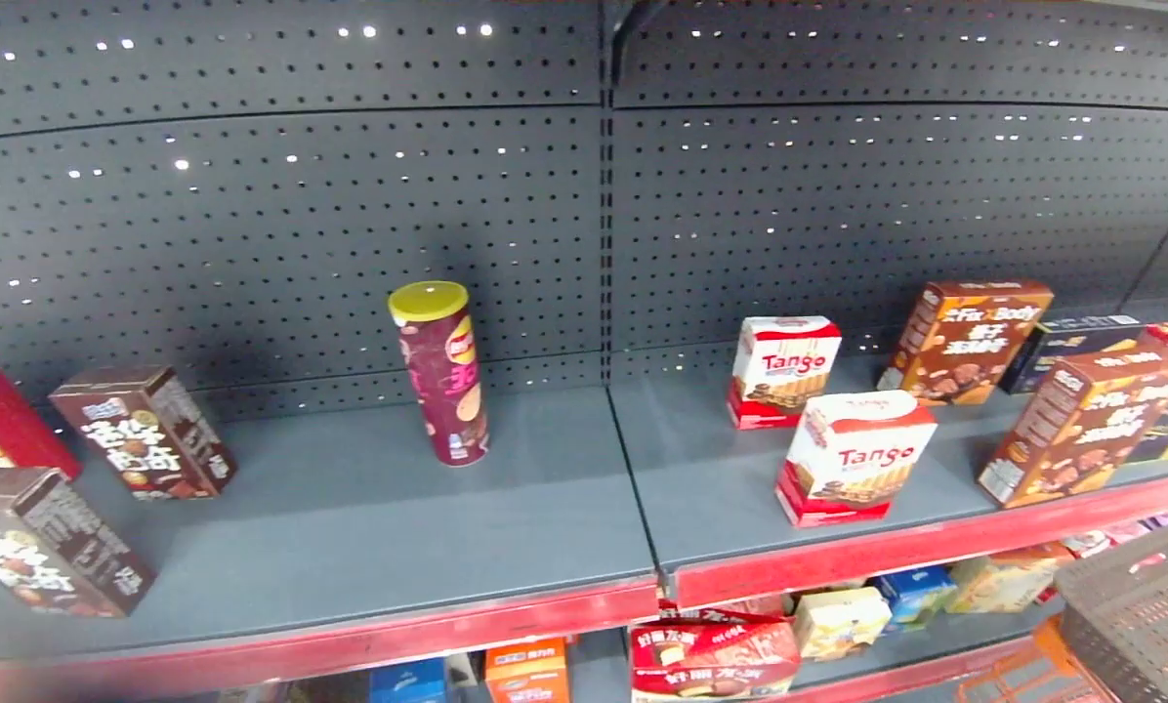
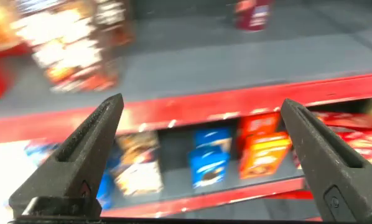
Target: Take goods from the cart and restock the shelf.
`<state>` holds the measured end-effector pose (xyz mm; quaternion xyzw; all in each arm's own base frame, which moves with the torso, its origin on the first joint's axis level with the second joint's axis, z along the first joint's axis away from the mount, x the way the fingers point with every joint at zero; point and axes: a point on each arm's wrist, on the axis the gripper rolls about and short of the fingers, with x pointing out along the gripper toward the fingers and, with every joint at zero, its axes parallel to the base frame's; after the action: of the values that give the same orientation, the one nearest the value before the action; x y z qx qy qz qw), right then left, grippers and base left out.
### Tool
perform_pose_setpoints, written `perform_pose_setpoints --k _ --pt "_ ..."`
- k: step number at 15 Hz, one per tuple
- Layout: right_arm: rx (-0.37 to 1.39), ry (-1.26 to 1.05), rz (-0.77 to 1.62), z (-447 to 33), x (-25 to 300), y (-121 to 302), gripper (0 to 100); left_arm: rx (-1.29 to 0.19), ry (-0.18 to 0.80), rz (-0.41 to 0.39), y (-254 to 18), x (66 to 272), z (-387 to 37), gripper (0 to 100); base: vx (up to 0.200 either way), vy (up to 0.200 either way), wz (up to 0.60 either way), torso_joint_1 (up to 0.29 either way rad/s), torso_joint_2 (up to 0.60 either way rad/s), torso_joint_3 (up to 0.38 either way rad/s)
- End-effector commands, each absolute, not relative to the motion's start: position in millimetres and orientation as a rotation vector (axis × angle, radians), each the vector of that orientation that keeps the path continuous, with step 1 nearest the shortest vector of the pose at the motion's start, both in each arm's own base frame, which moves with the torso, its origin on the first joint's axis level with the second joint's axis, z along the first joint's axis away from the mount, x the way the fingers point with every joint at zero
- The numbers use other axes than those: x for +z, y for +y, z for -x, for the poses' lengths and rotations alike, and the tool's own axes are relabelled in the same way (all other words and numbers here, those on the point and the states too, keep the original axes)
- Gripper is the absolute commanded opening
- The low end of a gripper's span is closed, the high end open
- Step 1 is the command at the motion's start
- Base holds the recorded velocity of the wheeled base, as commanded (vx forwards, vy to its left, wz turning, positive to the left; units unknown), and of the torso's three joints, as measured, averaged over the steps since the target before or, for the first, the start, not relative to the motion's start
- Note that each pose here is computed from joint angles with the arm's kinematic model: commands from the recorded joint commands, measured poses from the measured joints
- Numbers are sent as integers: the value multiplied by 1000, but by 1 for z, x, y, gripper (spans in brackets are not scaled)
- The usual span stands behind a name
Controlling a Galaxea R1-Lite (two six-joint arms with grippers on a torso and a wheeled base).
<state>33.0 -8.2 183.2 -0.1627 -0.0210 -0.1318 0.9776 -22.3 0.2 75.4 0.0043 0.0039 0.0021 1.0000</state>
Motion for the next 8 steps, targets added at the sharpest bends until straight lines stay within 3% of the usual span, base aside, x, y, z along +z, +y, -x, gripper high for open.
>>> perform_pose_setpoints --k 1,2,8 --pt "-265 -46 328 -32 182 -8 0 6 9 -9 0 75 22 100 0 0 600 12 2 2" --pt "-265 -46 328 -32 182 -8 0 6 9 -8 0 75 22 100 0 0 600 2 7 7" --pt "-266 -53 329 -30 182 -8 0 6 9 -8 0 75 22 100 0 0 0 0 0 0"
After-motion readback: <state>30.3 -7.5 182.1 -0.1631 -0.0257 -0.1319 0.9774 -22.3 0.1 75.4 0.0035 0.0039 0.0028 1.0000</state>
